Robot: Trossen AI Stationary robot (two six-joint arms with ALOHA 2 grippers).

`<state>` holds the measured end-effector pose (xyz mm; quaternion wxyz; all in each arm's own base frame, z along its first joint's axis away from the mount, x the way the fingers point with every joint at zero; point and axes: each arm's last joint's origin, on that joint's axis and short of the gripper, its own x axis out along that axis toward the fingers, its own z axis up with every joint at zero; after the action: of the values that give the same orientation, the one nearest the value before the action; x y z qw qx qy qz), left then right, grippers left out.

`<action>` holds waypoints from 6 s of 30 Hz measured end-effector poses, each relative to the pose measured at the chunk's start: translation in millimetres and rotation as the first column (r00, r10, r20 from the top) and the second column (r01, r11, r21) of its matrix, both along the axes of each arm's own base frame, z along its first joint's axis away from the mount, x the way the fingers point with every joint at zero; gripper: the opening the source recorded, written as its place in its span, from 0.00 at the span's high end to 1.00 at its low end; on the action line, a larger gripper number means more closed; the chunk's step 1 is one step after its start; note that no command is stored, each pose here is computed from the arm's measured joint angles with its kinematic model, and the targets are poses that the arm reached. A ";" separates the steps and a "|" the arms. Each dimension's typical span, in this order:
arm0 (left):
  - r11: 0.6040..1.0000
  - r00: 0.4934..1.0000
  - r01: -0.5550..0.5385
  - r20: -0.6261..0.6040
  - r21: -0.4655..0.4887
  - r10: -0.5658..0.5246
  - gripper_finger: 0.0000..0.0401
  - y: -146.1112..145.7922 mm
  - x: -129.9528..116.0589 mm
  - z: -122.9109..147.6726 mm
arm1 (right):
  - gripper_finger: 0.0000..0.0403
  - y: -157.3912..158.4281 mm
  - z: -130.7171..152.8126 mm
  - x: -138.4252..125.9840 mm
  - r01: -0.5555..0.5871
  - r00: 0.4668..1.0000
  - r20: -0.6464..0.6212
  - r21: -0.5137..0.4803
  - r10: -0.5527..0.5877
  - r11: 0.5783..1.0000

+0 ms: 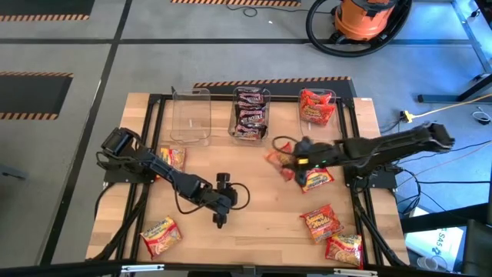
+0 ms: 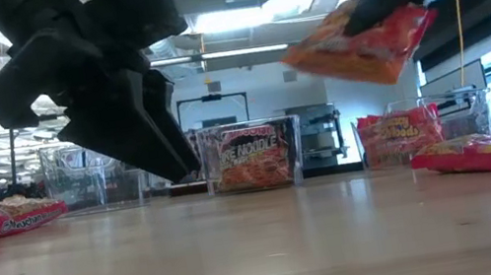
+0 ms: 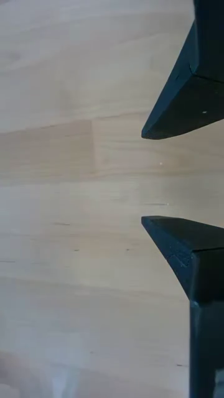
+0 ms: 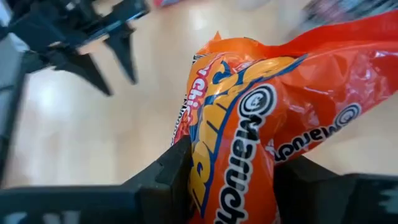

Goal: Sort Maruchan noodles
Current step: Put the orange noodle pack into the right transparent bin

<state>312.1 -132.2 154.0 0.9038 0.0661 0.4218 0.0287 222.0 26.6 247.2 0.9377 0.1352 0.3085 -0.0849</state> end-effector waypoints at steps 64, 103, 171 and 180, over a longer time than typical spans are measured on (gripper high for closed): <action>0.980 0.981 0.192 -0.010 -0.051 -0.193 0.48 -4.0 2.8 2.1 | 0.64 -195.6 -66.4 -55.6 -0.057 0.714 -0.688 -0.243 -0.131 0.968; 0.976 0.978 0.206 -0.014 -0.071 -0.208 0.48 -4.6 2.7 2.1 | 0.59 -201.6 -64.6 -54.7 -0.106 0.661 -0.720 -0.370 -0.213 0.923; 0.968 0.973 0.226 -0.015 -0.108 -0.229 0.48 -5.9 2.8 2.3 | 0.41 -58.1 31.5 -40.2 0.090 0.883 -0.465 0.036 -0.063 0.995; 0.966 0.972 0.232 -0.015 -0.111 -0.235 0.48 -8.8 1.4 2.3 | 0.41 19.6 15.6 -40.0 0.001 0.857 -0.504 0.213 0.109 0.977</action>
<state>313.5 -141.0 156.3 0.8972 0.0667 0.4246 -0.1018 182.0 46.2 262.7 0.8047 0.1953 0.5575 -0.0590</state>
